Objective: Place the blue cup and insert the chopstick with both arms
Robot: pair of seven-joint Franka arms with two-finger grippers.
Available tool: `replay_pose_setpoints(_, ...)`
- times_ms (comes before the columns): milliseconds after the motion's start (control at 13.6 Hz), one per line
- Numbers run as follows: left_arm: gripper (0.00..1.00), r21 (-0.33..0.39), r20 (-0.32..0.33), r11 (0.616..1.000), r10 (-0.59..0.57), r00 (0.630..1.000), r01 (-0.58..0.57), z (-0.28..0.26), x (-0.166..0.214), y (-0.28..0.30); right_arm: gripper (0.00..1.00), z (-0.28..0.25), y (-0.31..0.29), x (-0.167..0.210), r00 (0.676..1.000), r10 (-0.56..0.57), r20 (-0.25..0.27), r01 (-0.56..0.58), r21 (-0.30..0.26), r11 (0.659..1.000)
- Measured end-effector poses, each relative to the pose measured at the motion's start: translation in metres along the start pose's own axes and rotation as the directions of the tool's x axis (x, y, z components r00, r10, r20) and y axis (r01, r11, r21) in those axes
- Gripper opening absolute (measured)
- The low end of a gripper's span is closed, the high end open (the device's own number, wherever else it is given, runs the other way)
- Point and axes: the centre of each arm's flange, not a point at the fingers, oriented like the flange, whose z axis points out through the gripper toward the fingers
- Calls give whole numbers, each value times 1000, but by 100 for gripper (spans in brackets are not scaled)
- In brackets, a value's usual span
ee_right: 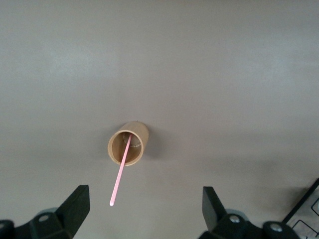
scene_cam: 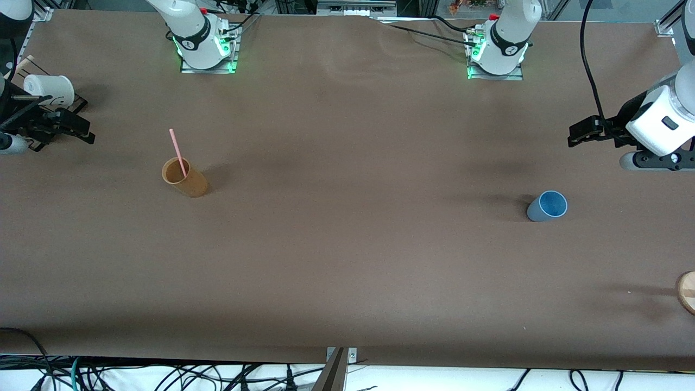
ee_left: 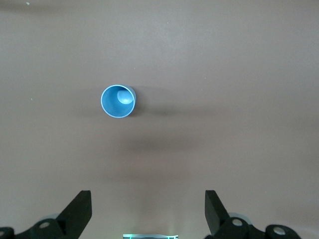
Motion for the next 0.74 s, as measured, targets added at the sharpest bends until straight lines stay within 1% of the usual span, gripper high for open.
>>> replay_pose_setpoints(147,100,0,0,1000,-2,1000,2,0,0,-1,100,-1,-2,1,1000,-3,-8,3,-1,1000)
replay_pose_setpoints(735,100,0,4,1000,-2,1000,2,2,2,-1,100,-1,-3,1,1000,-5,-8,5,-1,1000)
